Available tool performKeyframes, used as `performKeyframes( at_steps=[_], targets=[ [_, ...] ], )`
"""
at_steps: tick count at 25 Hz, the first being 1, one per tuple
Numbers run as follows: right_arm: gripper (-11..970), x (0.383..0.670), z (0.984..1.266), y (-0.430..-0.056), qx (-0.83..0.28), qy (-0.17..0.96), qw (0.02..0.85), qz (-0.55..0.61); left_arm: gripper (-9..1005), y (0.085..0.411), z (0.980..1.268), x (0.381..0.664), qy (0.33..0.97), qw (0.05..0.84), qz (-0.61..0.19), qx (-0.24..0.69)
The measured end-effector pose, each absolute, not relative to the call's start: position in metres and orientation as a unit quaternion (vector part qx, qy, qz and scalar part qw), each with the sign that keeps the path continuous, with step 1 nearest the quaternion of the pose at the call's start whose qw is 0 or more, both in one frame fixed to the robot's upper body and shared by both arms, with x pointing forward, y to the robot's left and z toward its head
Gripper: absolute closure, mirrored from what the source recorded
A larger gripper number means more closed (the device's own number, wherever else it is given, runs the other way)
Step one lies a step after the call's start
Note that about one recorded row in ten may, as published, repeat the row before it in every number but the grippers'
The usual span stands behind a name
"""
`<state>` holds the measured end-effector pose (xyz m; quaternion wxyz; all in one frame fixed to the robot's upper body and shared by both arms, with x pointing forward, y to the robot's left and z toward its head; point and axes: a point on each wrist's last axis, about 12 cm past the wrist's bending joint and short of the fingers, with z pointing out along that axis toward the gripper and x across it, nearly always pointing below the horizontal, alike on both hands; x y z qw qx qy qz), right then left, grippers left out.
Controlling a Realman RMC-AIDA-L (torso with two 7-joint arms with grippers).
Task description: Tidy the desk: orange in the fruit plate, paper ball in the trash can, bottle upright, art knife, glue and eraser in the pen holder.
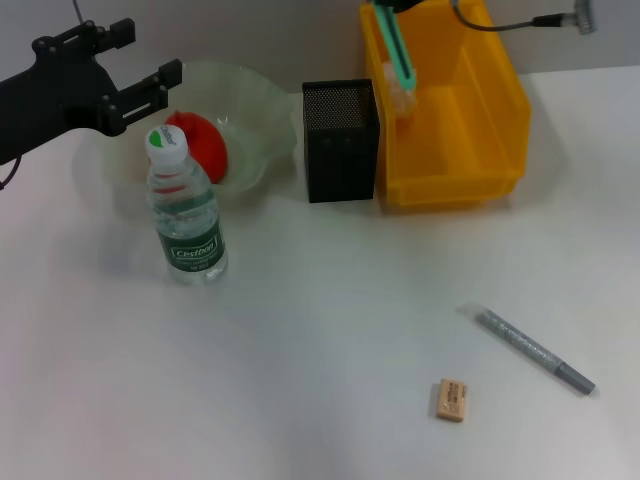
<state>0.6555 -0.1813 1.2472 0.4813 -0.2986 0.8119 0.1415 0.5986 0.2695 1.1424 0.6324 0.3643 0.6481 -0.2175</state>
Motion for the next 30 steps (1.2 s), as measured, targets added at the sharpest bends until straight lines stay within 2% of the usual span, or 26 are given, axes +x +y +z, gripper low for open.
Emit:
performKeyframes(
  at_steps=[2, 12, 20, 30],
  targets=[
    [794, 0.658, 1.237, -0.177, -0.299, 0.794, 0.508, 0.152, 311, 0.269, 1.142, 0.599, 0.648, 0.632, -0.218, 0.365],
    [795, 0.666, 1.201, -0.164, -0.312, 0.769, 0.532, 0.167, 310, 0.268, 1.142, 0.598, 0.648, 0.632, -0.219, 0.366],
    [795, 0.668, 1.186, -0.16, -0.315, 0.741, 0.56, 0.197, 311, 0.266, 1.142, 0.599, 0.646, 0.631, -0.22, 0.368],
    [794, 0.668, 1.168, -0.166, -0.3, 0.757, 0.547, 0.194, 310, 0.268, 1.141, 0.597, 0.648, 0.63, -0.22, 0.367]
  ],
)
